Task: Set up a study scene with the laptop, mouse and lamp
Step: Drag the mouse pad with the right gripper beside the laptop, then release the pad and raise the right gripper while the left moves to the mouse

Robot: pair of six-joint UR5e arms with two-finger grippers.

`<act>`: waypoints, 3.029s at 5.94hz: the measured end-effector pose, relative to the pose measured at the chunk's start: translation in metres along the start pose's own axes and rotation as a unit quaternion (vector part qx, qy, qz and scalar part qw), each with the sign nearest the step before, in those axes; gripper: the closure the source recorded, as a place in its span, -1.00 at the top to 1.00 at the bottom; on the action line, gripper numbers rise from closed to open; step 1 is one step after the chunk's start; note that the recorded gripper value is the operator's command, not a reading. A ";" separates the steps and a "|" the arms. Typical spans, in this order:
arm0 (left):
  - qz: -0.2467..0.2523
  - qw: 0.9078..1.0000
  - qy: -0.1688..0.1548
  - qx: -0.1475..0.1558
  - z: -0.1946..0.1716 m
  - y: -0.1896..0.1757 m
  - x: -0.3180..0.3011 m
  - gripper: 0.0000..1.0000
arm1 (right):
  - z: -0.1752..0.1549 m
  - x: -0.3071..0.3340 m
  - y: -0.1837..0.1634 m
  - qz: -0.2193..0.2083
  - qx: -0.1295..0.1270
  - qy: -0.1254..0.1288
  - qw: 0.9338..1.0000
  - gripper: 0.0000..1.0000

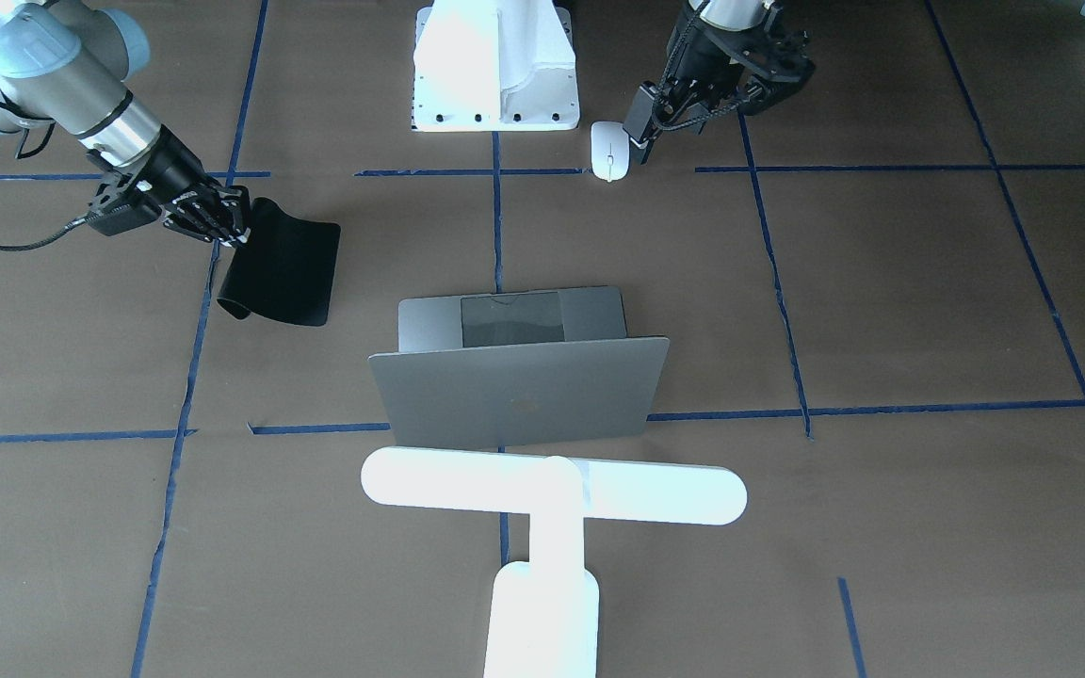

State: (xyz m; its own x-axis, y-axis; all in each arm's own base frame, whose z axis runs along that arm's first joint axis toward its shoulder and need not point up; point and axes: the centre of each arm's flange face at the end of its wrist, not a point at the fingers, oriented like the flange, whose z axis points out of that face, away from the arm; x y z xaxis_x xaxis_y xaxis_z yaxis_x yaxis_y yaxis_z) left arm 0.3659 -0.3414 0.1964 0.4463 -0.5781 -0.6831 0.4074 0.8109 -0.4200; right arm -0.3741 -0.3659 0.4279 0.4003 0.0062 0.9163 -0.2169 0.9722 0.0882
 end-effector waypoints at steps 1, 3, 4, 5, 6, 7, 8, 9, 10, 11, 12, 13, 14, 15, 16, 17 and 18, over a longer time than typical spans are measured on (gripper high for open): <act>0.000 1.000 0.001 0.000 -0.001 0.000 0.000 1.00 | 0.009 -0.036 -0.025 -0.030 0.004 0.019 0.999 -1.00; 0.001 1.000 0.002 -0.001 -0.001 0.001 0.000 1.00 | 0.032 -0.077 -0.063 -0.054 0.006 0.032 0.998 -1.00; 0.001 1.000 0.002 -0.001 -0.002 0.001 0.000 1.00 | 0.042 -0.081 -0.077 -0.061 -0.001 0.035 0.998 -1.00; 0.001 1.000 0.003 -0.001 -0.003 0.001 0.001 1.00 | 0.047 -0.081 -0.086 -0.063 -0.008 0.035 0.997 -1.00; 0.001 1.000 0.004 -0.001 -0.003 0.002 0.001 1.00 | 0.049 -0.079 -0.089 -0.063 -0.012 0.035 0.997 -1.00; 0.002 1.000 0.005 -0.001 -0.003 0.002 0.002 1.00 | 0.050 -0.076 -0.090 -0.062 -0.018 0.036 0.997 -0.97; 0.002 1.000 0.006 -0.002 -0.004 0.002 0.003 1.00 | 0.051 -0.073 -0.089 -0.060 -0.024 0.037 0.997 -0.86; 0.002 1.000 0.007 -0.002 -0.005 0.003 0.003 1.00 | 0.051 -0.070 -0.088 -0.059 -0.027 0.038 0.997 -0.53; 0.003 1.000 0.008 -0.002 -0.006 0.003 0.004 1.00 | 0.052 -0.066 -0.088 -0.057 -0.028 0.041 0.997 0.98; 0.003 1.000 0.008 -0.002 -0.006 0.003 0.004 1.00 | 0.052 -0.063 -0.088 -0.056 -0.029 0.043 0.997 1.00; 0.003 1.000 0.009 -0.002 -0.006 0.003 0.005 1.00 | 0.051 -0.061 -0.089 -0.055 -0.028 0.044 0.997 1.00; 0.003 1.000 0.008 -0.002 -0.005 0.003 0.004 1.00 | 0.044 -0.058 -0.097 -0.049 -0.033 0.041 0.997 1.00; 0.007 1.000 0.006 -0.003 -0.004 0.002 0.002 1.00 | 0.029 -0.050 -0.113 -0.036 -0.042 0.035 0.998 1.00; 0.019 1.000 0.005 -0.005 -0.003 0.002 0.000 1.00 | 0.010 -0.038 -0.134 -0.022 -0.044 0.033 0.998 1.00; 0.046 0.999 0.002 -0.006 -0.001 0.002 -0.001 1.00 | -0.007 -0.024 -0.152 -0.015 -0.043 0.042 0.998 1.00; 0.086 0.996 -0.004 -0.007 0.000 0.001 -0.006 1.00 | -0.021 -0.012 -0.167 -0.018 -0.047 0.059 0.997 1.00; 0.132 0.991 -0.012 -0.012 0.006 0.005 -0.015 1.00 | -0.033 -0.001 -0.180 -0.028 -0.051 0.084 0.995 1.00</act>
State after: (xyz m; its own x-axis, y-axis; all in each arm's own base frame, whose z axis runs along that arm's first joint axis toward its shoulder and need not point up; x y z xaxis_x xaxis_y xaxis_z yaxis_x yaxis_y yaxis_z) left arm 0.3657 -0.3289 0.2083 0.5530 -0.3469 -0.7575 0.2544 0.9361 -0.2430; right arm -0.3057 -0.5335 0.3978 0.5538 -0.0184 0.8325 -0.1023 0.9907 0.0899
